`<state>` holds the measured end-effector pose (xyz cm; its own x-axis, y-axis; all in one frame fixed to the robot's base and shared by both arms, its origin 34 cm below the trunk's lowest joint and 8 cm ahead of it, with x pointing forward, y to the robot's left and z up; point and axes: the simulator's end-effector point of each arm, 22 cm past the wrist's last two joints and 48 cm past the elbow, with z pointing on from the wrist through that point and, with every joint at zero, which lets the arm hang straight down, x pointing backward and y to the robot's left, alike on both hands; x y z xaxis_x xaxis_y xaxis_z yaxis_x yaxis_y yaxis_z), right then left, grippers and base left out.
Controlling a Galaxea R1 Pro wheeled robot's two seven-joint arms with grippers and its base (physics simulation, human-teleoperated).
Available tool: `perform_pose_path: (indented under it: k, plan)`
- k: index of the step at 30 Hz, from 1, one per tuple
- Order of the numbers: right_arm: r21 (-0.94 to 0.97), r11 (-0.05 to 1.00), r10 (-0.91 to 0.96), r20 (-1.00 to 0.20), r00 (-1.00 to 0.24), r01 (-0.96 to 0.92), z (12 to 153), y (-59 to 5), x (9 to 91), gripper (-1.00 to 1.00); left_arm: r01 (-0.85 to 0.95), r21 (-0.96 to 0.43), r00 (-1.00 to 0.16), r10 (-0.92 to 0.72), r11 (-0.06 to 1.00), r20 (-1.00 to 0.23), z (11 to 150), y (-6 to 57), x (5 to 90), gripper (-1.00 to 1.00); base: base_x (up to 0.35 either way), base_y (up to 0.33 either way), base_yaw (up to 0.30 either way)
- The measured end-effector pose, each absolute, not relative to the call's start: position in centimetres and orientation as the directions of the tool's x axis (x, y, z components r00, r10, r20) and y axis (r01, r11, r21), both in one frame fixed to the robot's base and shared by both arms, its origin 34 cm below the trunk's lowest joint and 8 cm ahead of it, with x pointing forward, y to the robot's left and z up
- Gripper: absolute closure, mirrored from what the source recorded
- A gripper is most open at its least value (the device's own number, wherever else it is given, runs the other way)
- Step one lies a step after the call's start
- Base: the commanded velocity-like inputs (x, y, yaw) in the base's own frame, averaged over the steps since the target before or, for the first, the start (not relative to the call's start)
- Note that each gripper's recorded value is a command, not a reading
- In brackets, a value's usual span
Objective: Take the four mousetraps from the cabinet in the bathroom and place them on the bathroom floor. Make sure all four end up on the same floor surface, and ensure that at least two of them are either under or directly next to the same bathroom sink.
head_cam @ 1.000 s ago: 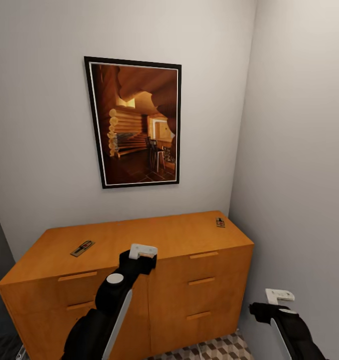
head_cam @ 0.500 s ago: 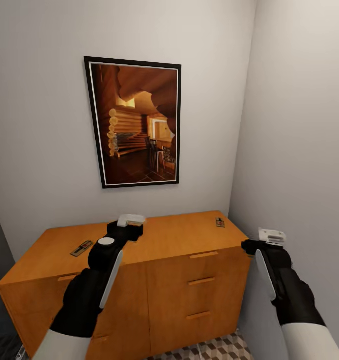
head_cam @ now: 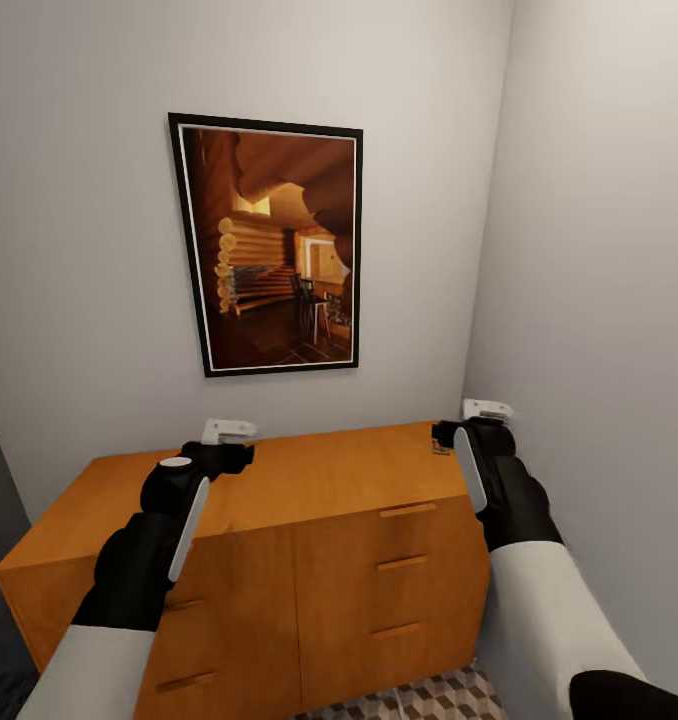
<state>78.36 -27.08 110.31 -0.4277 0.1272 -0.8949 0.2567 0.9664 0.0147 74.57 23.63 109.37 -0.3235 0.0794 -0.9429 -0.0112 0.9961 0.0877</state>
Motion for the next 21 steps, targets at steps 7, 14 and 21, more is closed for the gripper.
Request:
perform_pose_path:
  k: [7,14,21]
  plan:
    - [-0.061,0.983,0.034,-0.86,-0.508,0.17,109.6,-21.9,80.6,-1.0,0.063,0.051,-0.344,0.069,0.997,-0.936,108.6,23.5,74.6,-1.0,0.039,0.009,0.0]
    - [-0.09,0.984,0.004,-0.85,-0.526,0.153,109.4,-21.2,80.8,-1.0,0.039,0.023,-0.356,0.036,0.999,-0.934,108.0,24.8,74.7,-1.0,0.236,0.01,0.0]
    - [-0.1,0.983,-0.002,-0.844,-0.537,0.153,109.1,-21.3,80.8,-1.0,0.01,0.016,-0.36,0.018,1.0,-0.933,107.9,25.8,74.7,-1.0,0.304,0.002,0.0]
